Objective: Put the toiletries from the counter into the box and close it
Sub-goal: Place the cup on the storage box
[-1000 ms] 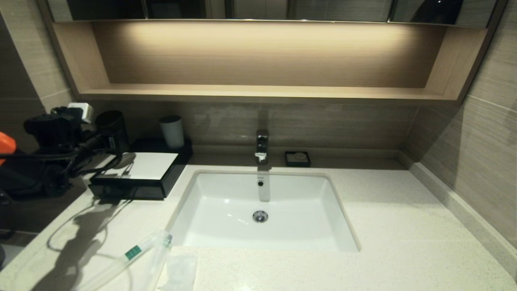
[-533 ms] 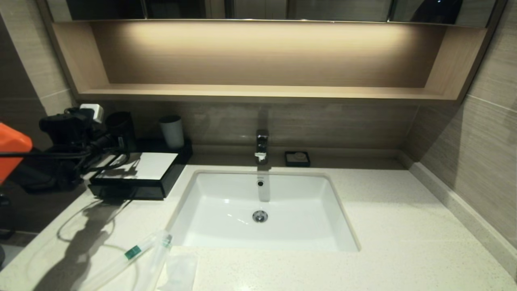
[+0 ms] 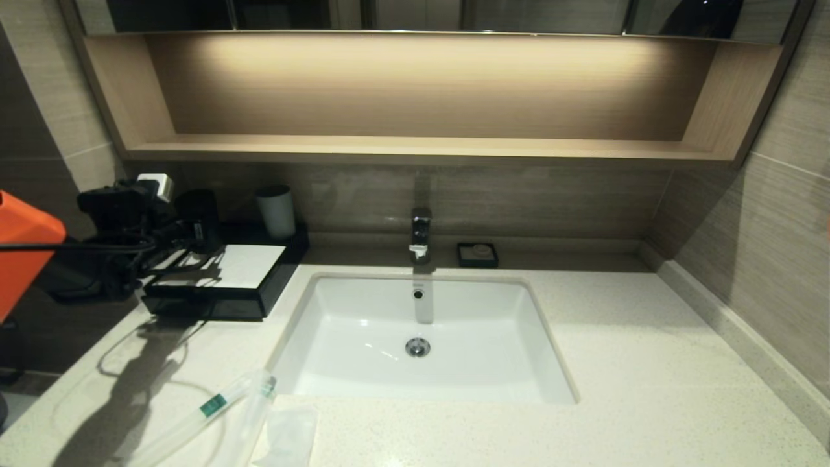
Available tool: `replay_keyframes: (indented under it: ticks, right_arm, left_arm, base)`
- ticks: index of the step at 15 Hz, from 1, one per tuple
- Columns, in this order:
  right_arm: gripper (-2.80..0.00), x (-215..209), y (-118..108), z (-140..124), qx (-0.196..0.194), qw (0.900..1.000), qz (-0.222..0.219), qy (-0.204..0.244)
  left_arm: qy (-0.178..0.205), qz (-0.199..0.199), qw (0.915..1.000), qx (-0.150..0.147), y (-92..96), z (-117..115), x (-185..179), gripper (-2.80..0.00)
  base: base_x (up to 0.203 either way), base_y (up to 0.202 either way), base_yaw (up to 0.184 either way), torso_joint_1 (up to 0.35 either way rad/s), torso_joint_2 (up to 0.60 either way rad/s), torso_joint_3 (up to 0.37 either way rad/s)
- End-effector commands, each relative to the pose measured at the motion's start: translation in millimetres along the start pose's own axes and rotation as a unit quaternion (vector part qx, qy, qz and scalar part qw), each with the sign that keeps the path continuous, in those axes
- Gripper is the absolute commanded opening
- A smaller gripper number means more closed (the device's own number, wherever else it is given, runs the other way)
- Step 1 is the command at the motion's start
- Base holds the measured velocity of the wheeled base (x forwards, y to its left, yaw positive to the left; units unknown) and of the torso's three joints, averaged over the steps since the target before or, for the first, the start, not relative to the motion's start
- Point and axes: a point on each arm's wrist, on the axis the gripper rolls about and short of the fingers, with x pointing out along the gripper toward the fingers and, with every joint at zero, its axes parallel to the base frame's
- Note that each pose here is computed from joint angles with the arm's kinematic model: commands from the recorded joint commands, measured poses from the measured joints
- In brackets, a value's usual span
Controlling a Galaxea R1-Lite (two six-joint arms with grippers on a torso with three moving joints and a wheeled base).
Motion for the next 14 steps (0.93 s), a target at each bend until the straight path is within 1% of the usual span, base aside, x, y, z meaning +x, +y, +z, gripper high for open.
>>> replay_keyframes:
  ticks: [1,5,10,14]
  right_arm:
    - [-2.8,0.2,0.0,-0.2,0.0,1.0,-0.001,0.002]
    - [-2.8,0.2,0.0,-0.3,0.0,1.0,-0.001,0.002]
    - [-2.8,0.2,0.0,-0.3,0.0,1.0,-0.001,0.002]
    - [-2.8,0.0,0.0,0.1,0.0,1.0,0.0,0.001]
  left_arm:
    - [-0.001,0.002,1.0,-0.004,2.0,-4.5,4.4,-2.8]
    - [-0.003,0.005,0.9999,-0.012,6.9,-5.5,10.8,-2.8]
    - [-0.013,0.005,0.9999,-0.009,6.8,-0.3,12.4,-2.8]
    - [-0.012,0.001,0.9999,-0.011,0.5,1.5,9.6,-2.8]
  base:
    - [0.0,0.0,0.0,0.0,0.0,0.0]
    - [0.0,0.0,0.0,0.0,0.0,0.0]
    - [0.0,0.0,0.0,0.0,0.0,0.0]
    - [0.0,0.0,0.0,0.0,0.0,0.0]
